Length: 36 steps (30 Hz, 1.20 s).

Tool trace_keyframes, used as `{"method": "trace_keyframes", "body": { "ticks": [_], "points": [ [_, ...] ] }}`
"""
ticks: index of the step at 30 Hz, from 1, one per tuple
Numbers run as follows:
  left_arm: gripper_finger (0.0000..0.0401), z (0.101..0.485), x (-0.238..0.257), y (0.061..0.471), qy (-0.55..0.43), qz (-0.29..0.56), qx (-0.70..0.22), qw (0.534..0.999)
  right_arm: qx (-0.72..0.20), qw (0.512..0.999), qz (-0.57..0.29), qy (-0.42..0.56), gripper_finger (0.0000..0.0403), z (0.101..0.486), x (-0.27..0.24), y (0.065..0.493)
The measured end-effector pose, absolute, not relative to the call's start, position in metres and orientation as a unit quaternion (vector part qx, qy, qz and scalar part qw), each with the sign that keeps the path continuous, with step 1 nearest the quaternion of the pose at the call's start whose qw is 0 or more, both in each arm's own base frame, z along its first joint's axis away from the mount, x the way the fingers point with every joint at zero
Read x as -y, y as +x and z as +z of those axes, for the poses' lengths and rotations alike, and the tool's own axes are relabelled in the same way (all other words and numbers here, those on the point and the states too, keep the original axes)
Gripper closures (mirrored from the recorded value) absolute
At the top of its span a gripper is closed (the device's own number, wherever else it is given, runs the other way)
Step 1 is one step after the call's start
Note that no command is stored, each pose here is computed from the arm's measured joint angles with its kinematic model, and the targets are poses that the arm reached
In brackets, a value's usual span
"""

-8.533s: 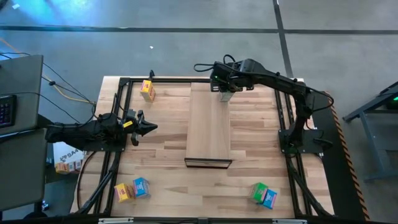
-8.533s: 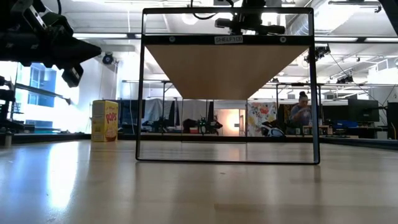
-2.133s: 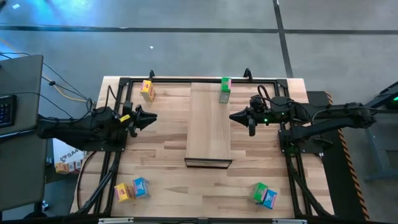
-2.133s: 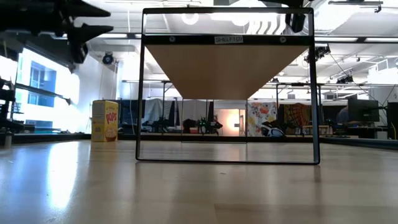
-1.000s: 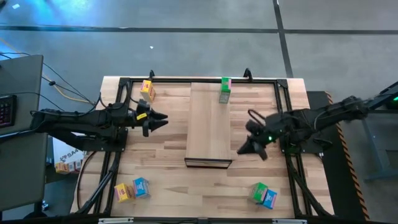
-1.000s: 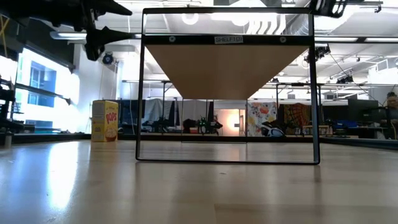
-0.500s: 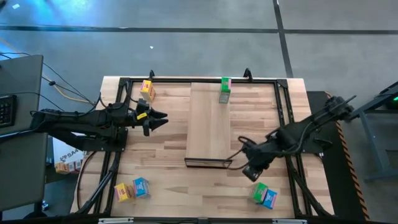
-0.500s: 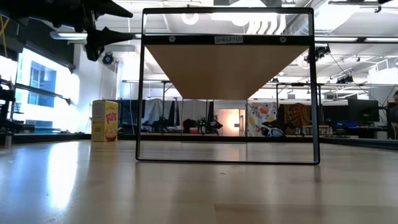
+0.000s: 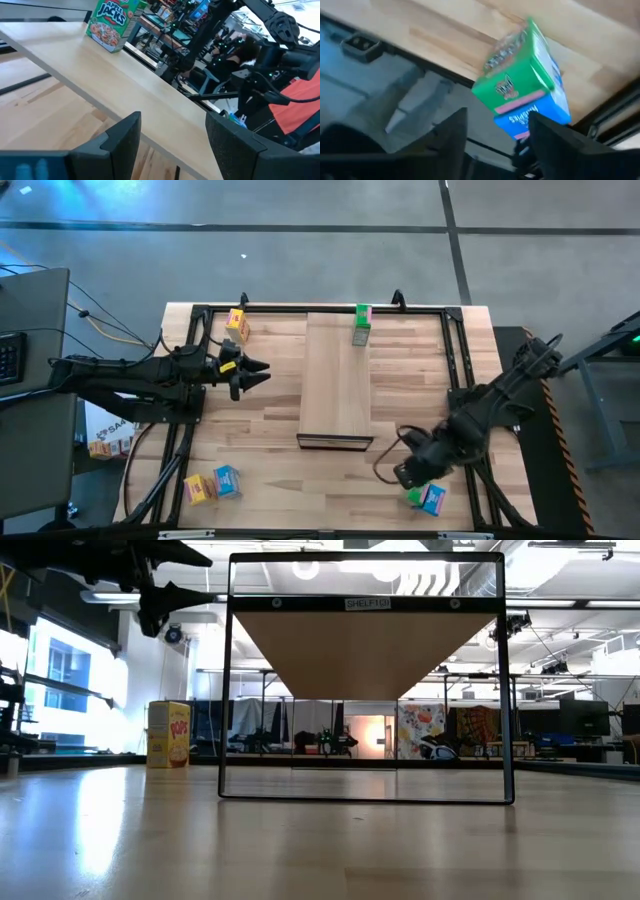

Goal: Stack cereal on shelf
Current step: Put the green cereal box on the shelf

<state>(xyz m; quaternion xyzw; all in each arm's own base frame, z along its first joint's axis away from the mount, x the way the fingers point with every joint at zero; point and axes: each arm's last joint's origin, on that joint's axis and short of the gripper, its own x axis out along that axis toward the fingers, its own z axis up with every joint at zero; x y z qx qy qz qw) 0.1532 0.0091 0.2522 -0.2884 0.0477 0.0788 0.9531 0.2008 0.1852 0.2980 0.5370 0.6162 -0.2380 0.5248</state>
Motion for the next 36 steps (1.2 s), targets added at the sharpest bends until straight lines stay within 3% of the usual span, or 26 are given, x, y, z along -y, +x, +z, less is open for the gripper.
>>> {"method": "trace_keyframes", "body": {
  "ticks": [6, 20, 36],
  "points": [
    [0.0185, 0.252, -0.008, 0.153, -0.290, 0.065, -0.052, 0.954, -0.549, 0.499, -0.317, 0.591, 0.0156, 0.297, -0.206, 0.180],
    [0.0185, 0.252, -0.008, 0.153, -0.291, 0.054, -0.055, 0.954, -0.541, 0.476, -0.360, 0.593, 0.0155, 0.268, -0.225, 0.199],
    [0.0185, 0.252, -0.008, 0.153, -0.291, 0.056, -0.055, 0.954, -0.542, 0.459, -0.392, 0.584, 0.0155, 0.264, -0.218, 0.202]
  ]
}}
